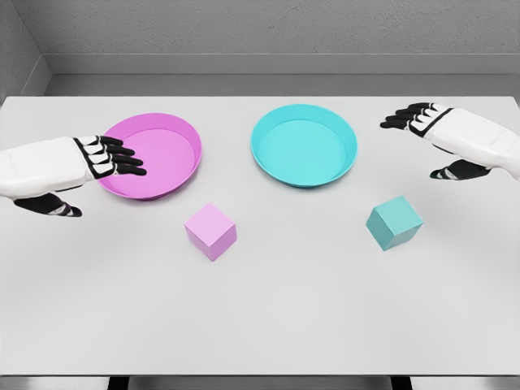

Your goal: Place the blocks in the corresponding plates according to their colors

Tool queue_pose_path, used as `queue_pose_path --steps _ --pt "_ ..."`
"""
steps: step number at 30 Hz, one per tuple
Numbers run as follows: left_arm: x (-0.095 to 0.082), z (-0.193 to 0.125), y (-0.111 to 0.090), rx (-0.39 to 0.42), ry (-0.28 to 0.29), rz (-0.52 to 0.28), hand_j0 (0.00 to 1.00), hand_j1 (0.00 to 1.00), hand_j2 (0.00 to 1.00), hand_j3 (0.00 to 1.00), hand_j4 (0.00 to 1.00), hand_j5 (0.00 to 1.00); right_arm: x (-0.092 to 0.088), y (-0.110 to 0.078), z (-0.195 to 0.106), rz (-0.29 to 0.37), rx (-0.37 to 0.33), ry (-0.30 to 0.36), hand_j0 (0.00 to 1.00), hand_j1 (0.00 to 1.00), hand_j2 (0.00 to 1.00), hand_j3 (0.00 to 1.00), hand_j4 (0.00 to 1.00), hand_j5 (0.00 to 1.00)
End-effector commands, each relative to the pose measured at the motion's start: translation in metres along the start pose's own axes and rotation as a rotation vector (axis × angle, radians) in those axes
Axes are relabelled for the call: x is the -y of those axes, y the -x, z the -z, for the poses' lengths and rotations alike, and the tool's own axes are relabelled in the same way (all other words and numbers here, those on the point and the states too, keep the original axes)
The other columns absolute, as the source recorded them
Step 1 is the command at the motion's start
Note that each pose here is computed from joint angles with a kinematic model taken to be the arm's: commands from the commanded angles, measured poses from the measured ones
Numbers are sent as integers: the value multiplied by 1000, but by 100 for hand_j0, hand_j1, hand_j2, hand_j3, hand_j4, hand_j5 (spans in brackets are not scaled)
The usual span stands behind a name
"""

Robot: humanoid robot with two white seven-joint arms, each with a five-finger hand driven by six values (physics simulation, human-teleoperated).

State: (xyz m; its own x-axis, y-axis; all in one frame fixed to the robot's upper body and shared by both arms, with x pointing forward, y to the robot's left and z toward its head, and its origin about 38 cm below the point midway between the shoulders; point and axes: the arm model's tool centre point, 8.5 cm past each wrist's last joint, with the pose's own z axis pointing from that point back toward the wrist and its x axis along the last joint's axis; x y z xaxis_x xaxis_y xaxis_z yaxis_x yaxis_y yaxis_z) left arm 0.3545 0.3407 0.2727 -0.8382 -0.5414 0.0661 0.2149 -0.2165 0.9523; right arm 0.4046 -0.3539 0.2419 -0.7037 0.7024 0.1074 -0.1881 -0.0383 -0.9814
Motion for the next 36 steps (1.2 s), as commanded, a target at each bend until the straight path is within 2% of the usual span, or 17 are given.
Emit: queue_pose_path --steps 1,5,7,8,11,13,14,15,17,20,22,25,27,29,32,36 --pt "0 1 0 2 -3 -7 100 100 100 100 100 100 0 0 0 4 0 2 100 100 100 100 100 100" --pt "2 4 -2 12 4 -10 100 100 100 100 100 100 2 0 0 1 -1 6 100 100 100 100 100 100" --pt "-5 10 -3 30 12 10 100 100 100 100 100 100 2 1 -1 1 -2 4 100 100 100 100 100 100" --pt "-4 19 -6 54 11 7 100 100 100 100 100 100 -3 0 -1 5 -2 -4 100 100 100 100 100 100" --pt "4 54 -20 152 72 5 100 100 100 100 100 100 -10 -1 -2 17 -3 -19 100 100 100 100 100 100" --pt "5 59 -23 167 76 5 100 100 100 100 100 100 -26 -2 -5 35 -7 -74 100 100 100 100 100 100" --pt "3 73 -29 206 72 8 100 100 100 100 100 100 -30 -2 -6 24 -15 -106 100 100 100 100 100 100" --pt "4 86 -36 244 75 10 100 100 100 100 100 100 -31 -2 -5 14 -18 -113 100 100 100 100 100 100" --pt "4 90 -39 258 77 8 100 100 100 100 100 100 -32 -3 -5 13 -14 -116 100 100 100 100 100 100" --pt "3 107 -49 304 54 1 100 100 100 100 100 100 -37 -16 -4 -3 14 -140 100 100 100 100 100 100" --pt "8 112 -54 323 62 -7 100 100 100 100 100 100 -38 -16 -4 -15 7 -149 100 100 100 100 100 100" --pt "6 113 -54 324 54 -5 100 100 100 100 100 100 -41 -16 -4 -12 8 -155 100 100 100 100 100 100" --pt "5 116 -56 333 47 -4 100 100 100 100 100 100 -53 -18 -7 3 6 -180 100 100 100 100 100 100" --pt "6 115 -55 331 47 -7 100 100 100 100 100 100 -56 -17 -7 -21 -7 -200 100 100 100 100 100 100" --pt "6 122 -59 341 43 -12 100 100 100 100 100 100 -63 -19 -9 -8 -6 -213 100 100 100 100 100 100" --pt "15 130 -53 250 68 -54 100 100 100 100 100 100 -64 -18 -10 -25 -15 -225 100 100 100 100 100 100"
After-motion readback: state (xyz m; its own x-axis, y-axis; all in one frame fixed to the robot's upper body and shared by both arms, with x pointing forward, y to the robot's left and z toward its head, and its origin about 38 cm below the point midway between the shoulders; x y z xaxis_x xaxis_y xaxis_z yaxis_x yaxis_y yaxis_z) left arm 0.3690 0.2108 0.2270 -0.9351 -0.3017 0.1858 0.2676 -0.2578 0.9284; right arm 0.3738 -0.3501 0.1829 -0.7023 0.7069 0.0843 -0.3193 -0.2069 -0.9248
